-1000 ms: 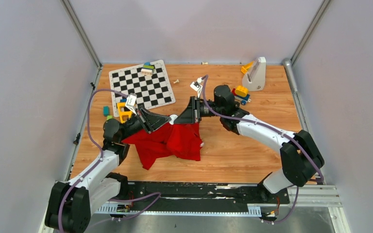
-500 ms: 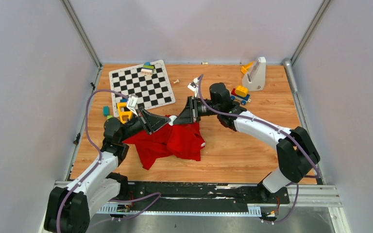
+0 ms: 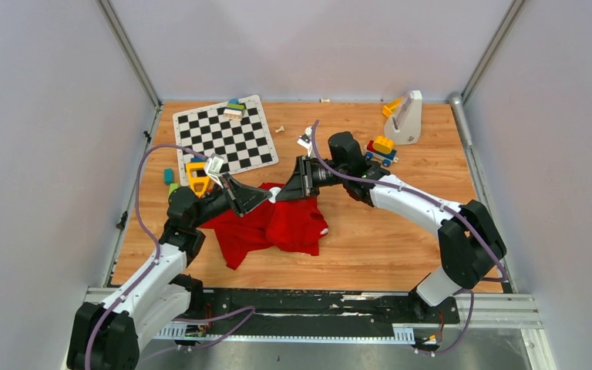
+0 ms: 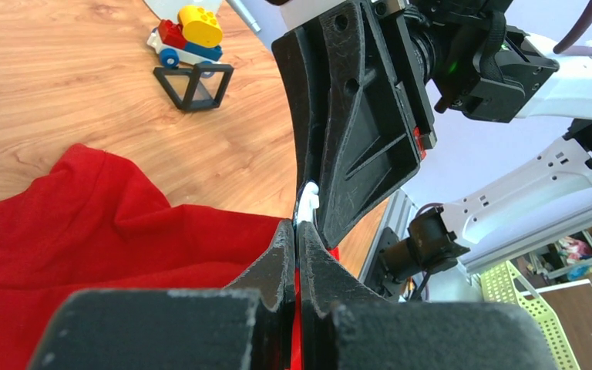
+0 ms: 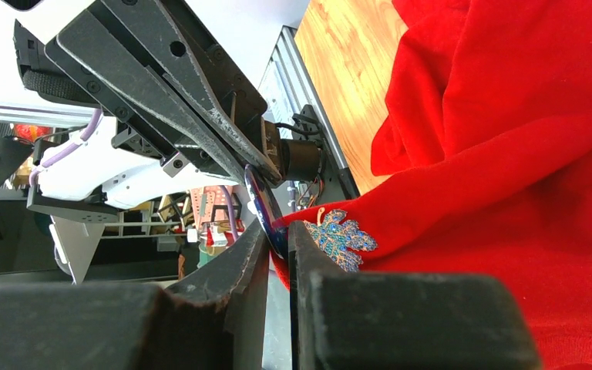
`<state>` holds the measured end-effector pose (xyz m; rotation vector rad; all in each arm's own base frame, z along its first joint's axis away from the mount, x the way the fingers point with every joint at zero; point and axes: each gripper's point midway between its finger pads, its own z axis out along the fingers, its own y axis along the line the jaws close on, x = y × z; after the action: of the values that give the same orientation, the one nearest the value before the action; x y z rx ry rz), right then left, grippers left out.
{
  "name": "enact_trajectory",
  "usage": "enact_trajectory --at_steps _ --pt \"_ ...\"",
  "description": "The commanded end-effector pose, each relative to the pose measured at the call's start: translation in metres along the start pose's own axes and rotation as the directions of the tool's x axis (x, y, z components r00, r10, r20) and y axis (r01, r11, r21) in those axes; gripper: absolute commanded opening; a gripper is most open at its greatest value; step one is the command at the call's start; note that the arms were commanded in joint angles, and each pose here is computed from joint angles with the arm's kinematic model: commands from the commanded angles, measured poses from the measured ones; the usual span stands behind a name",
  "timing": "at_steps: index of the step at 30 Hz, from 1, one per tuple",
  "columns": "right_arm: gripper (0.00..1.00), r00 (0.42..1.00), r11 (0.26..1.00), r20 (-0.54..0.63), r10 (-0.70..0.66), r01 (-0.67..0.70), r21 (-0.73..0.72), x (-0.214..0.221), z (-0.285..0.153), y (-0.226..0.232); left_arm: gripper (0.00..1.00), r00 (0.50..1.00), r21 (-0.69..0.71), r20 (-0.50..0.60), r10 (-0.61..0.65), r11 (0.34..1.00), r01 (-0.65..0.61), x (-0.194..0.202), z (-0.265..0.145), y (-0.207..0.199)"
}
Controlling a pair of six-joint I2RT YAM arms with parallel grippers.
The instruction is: Remove the brooch from the garment
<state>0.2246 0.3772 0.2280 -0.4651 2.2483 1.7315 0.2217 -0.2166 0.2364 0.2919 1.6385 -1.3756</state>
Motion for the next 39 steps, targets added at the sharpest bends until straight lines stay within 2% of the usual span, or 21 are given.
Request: enact_trajectory --at_steps 1,10,16,18,20,21,24,26,29,36,39 --pt "0.06 0.991 0.997 0.135 -0.013 0.003 0.071 -0.033 0.015 -0.01 0.0 0.989 0.28 -0.057 0.133 0.953 -0.112 0.002 -0.003 -0.072" --pt "0.06 0.992 0.998 0.129 0.016 -0.025 0.065 -0.03 0.014 -0.016 0.0 0.988 0.334 -0.033 0.153 0.933 -0.133 0.002 -0.008 -0.088" --pt "0.08 0.994 0.999 0.092 -0.052 0.05 0.022 -0.026 0.013 -0.006 0.0 0.99 0.342 -0.035 0.139 0.932 -0.119 0.003 -0.006 -0.088" --pt "0.15 0.994 0.997 0.074 -0.083 0.084 -0.001 -0.024 0.012 -0.001 0.0 0.99 0.314 -0.053 0.128 0.944 -0.105 0.004 -0.002 -0.081" --pt "0.32 0.992 0.994 0.071 -0.106 0.107 -0.012 -0.019 0.008 0.002 0.0 0.991 0.254 -0.062 0.117 0.962 -0.098 0.004 0.003 -0.069" --pt "0.39 0.99 0.993 0.08 -0.115 0.116 -0.008 -0.018 0.006 0.002 0.0 0.994 0.186 -0.073 0.085 0.98 -0.07 0.006 0.005 -0.056" --pt "0.58 0.983 0.99 0.116 -0.144 0.143 0.016 -0.015 -0.002 0.0 0.0 0.993 0.041 -0.054 0.106 0.994 -0.104 -0.001 0.008 -0.033" --pt "0.65 0.977 0.987 0.14 -0.163 0.16 0.034 -0.014 -0.006 -0.002 0.0 0.993 -0.047 -0.041 0.111 0.992 -0.113 -0.005 0.007 -0.019" --pt "0.69 0.97 0.981 0.146 -0.193 0.189 0.039 -0.008 -0.008 -0.007 0.0 0.993 -0.112 -0.057 0.107 0.987 -0.113 -0.006 0.006 -0.009" --pt "0.7 0.95 0.961 0.145 -0.275 0.275 0.02 0.008 -0.006 -0.013 0.0 0.984 -0.206 -0.145 0.104 0.97 -0.133 -0.001 0.004 0.007" --pt "0.66 0.942 0.953 0.146 -0.301 0.301 0.023 0.014 -0.006 -0.014 0.0 0.982 -0.237 -0.15 0.115 0.96 -0.149 -0.003 0.002 0.012"
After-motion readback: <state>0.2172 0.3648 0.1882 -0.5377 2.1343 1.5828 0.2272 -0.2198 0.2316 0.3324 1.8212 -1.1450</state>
